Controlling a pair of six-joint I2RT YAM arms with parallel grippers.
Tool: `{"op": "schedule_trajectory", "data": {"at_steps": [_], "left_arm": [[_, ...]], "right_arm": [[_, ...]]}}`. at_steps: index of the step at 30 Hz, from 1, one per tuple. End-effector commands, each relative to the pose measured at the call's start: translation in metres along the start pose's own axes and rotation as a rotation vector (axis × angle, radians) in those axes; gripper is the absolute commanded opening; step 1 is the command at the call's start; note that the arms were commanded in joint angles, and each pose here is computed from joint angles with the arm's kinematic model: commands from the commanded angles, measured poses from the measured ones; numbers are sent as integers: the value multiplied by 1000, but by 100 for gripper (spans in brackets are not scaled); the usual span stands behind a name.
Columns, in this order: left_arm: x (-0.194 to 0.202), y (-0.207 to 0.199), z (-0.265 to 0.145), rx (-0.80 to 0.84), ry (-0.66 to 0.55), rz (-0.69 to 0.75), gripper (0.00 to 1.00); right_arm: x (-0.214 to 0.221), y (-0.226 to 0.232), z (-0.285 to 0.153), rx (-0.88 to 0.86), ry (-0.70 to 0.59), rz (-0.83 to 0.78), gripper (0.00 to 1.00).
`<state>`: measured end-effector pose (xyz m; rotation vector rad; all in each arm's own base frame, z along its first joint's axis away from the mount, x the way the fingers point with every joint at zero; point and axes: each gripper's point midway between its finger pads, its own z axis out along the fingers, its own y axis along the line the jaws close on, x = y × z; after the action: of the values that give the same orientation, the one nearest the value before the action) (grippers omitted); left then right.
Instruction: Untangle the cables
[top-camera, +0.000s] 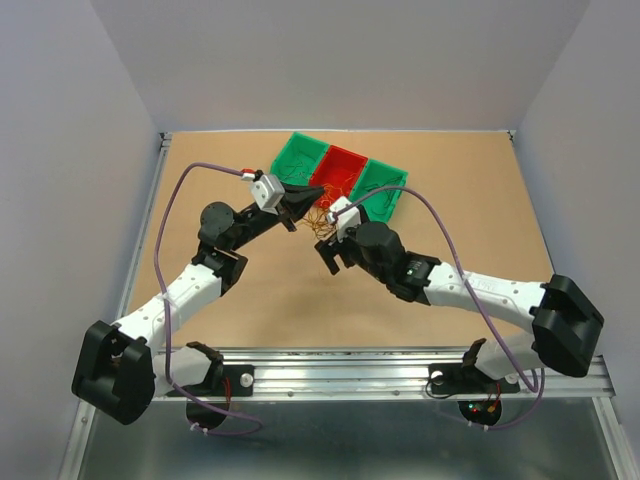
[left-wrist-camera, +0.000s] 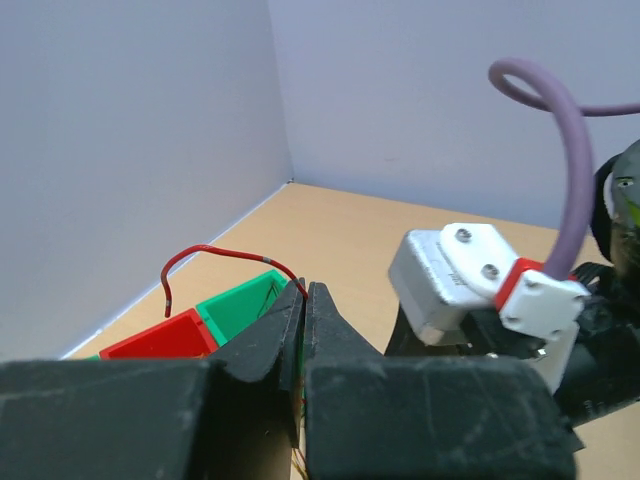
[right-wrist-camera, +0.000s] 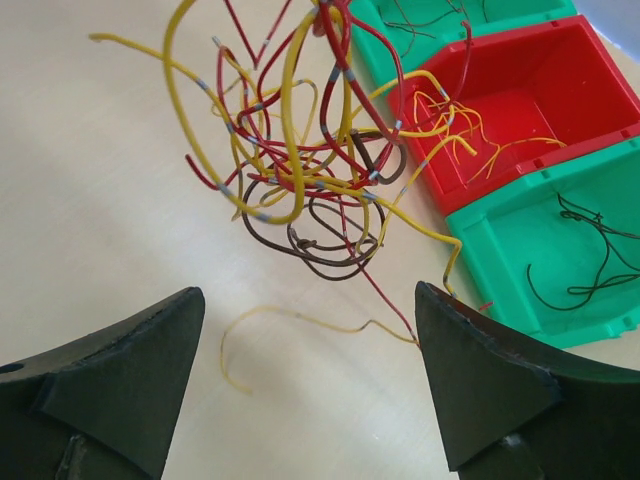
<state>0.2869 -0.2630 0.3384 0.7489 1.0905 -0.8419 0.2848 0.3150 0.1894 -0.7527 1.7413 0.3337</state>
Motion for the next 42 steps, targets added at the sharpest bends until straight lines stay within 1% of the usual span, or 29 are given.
{"op": "schedule_trajectory", "data": {"at_steps": [1,2,3,4,6,7,8,10,11,12,18,19,21,22,23,25,30,36,42], "left_arm": [[-20,-4,-2,5,-66,35,0],[-20,-3,-1,4,-65,34,0],[-20,-3,-1,1,-65,34,0],[-20,-1,-1,-8,-65,35,0],[-18,2,-2,-27,-62,32,0],[-20,8,-2,-61,-66,31,0],[-19,12,-2,-81,-63,27,0],[-19,23,-3,-144,-64,17,0],[-18,25,-4,-156,-63,15,0],[-19,27,-4,-171,-65,11,0],[-19,38,-6,-228,-68,9,0],[-19,40,-7,-237,-67,5,0],[-19,37,-7,-212,-66,7,0],[-19,31,-6,-177,-63,13,0],[-20,27,-5,-157,-64,15,0],[-19,19,-4,-112,-60,21,0],[-18,17,-4,-96,-59,26,0],[-18,16,-3,-90,-57,26,0],[-21,11,-3,-65,-63,24,0]], "right_arm": [[-57,-13,11,26,-147,34,91],[-56,-13,14,19,-144,33,87],[-59,-10,14,3,-152,37,79],[-57,-11,16,4,-147,37,61],[-59,-11,16,-1,-150,43,44],[-58,-10,14,-3,-150,52,38],[-62,-11,11,-4,-161,58,29],[-63,-8,7,-24,-169,64,16],[-59,-8,5,-28,-164,64,1],[-65,-9,-1,-31,-182,72,1],[-66,-20,-20,6,-208,109,0],[-70,-26,-28,33,-223,124,5],[-70,-35,-34,71,-231,138,36],[-67,-43,-38,112,-231,143,56],[-66,-46,-41,131,-232,143,60],[-63,-54,-43,173,-227,136,64],[-62,-68,-42,254,-230,131,65],[-57,-69,-23,245,-208,94,70],[-60,-65,-7,207,-225,89,73]]}}
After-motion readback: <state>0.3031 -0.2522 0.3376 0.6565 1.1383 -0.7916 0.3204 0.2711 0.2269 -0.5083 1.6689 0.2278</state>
